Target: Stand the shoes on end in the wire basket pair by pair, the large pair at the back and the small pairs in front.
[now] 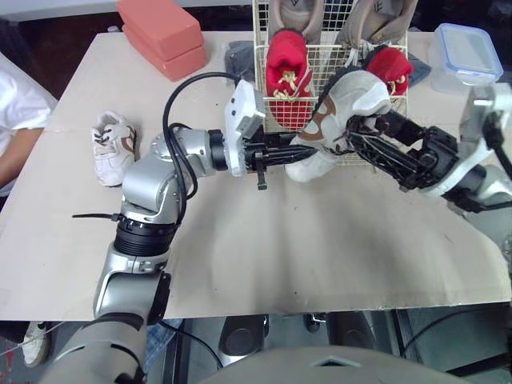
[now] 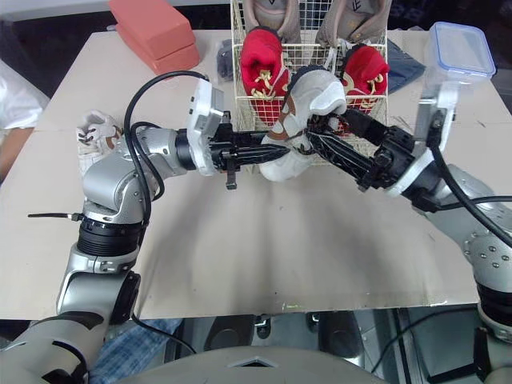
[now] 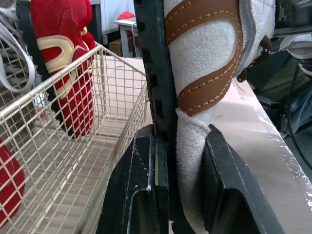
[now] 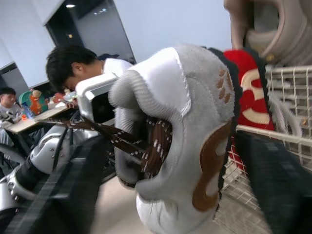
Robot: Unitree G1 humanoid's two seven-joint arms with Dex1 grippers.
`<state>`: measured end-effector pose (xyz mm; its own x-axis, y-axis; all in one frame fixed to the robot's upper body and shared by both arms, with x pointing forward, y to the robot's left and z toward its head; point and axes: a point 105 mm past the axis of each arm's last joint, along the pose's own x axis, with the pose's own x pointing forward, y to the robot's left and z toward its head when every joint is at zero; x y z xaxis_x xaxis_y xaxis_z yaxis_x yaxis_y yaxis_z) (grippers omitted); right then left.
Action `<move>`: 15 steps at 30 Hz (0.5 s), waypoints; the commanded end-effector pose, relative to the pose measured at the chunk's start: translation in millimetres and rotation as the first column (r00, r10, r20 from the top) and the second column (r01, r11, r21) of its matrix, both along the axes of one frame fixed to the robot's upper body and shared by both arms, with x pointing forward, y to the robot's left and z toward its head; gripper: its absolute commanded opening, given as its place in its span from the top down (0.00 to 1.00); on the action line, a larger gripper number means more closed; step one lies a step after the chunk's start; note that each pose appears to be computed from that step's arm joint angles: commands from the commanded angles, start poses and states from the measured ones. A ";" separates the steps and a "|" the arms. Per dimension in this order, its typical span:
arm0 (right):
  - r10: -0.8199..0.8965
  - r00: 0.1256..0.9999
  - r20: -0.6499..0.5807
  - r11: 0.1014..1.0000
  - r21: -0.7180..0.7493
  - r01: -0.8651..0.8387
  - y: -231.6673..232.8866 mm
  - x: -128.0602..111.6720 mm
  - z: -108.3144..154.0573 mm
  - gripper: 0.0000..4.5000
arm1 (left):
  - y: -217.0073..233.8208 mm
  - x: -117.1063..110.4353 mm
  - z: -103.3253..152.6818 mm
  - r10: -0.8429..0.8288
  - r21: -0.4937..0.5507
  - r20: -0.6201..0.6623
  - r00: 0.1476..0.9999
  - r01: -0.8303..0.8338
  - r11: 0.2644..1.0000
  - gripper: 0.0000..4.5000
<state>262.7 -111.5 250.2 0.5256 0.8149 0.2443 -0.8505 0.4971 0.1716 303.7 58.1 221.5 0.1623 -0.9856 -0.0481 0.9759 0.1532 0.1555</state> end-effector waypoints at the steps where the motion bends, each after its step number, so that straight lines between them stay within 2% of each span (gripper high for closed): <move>1: -0.002 0.999 0.033 1.000 -0.031 0.003 6.5 -3.0 4.7 0.57 | -4.3 -6.1 13.6 -0.029 -0.015 0.068 0.997 0.030 0.999 0.89; 2: -0.003 0.999 0.033 0.999 -0.040 0.004 7.1 -3.0 3.6 0.69 | -4.4 -6.1 13.7 -0.029 -0.015 0.068 0.997 0.030 0.999 0.89; 3: -0.010 1.000 0.025 0.999 -0.040 0.011 7.2 -2.4 2.4 0.75 | -4.5 -6.0 13.8 -0.029 -0.016 0.069 0.997 0.030 0.999 0.89; 5: -0.024 1.000 0.013 0.999 -0.040 0.024 7.2 -1.5 0.6 0.95 | -4.9 -6.3 13.9 -0.030 -0.018 0.071 0.997 0.031 0.999 0.89; 6: -0.027 1.000 0.011 0.999 -0.045 0.027 7.4 -1.8 -0.1 0.98 | -5.0 -6.7 13.8 -0.031 -0.019 0.071 0.997 0.033 0.999 0.89; 8: -0.036 0.999 0.009 0.998 -0.045 0.037 6.8 -2.6 0.2 0.98 | -5.0 -6.3 13.7 -0.025 -0.025 0.064 0.998 0.027 0.999 0.89; 10: -0.054 0.998 0.013 0.997 -0.045 0.055 4.6 -3.1 2.4 1.00 | -3.9 -6.7 12.5 -0.022 -0.023 0.033 0.999 0.022 0.999 0.67; 11: -0.066 0.998 0.016 0.997 -0.039 0.067 3.3 -3.4 5.3 1.00 | -3.3 -7.3 12.3 -0.022 -0.019 0.028 0.999 0.022 1.000 0.60; 15: -0.102 0.994 0.033 0.995 -0.002 0.102 0.2 -6.1 19.1 1.00 | 0.9 -4.1 14.4 0.016 -0.015 0.077 0.997 -0.015 1.000 0.24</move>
<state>266.3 -110.4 245.3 0.6154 0.7664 0.1841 -0.7871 0.5851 0.1951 305.2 58.2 219.7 0.1775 -0.9825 -0.0555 0.9759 0.1685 0.1386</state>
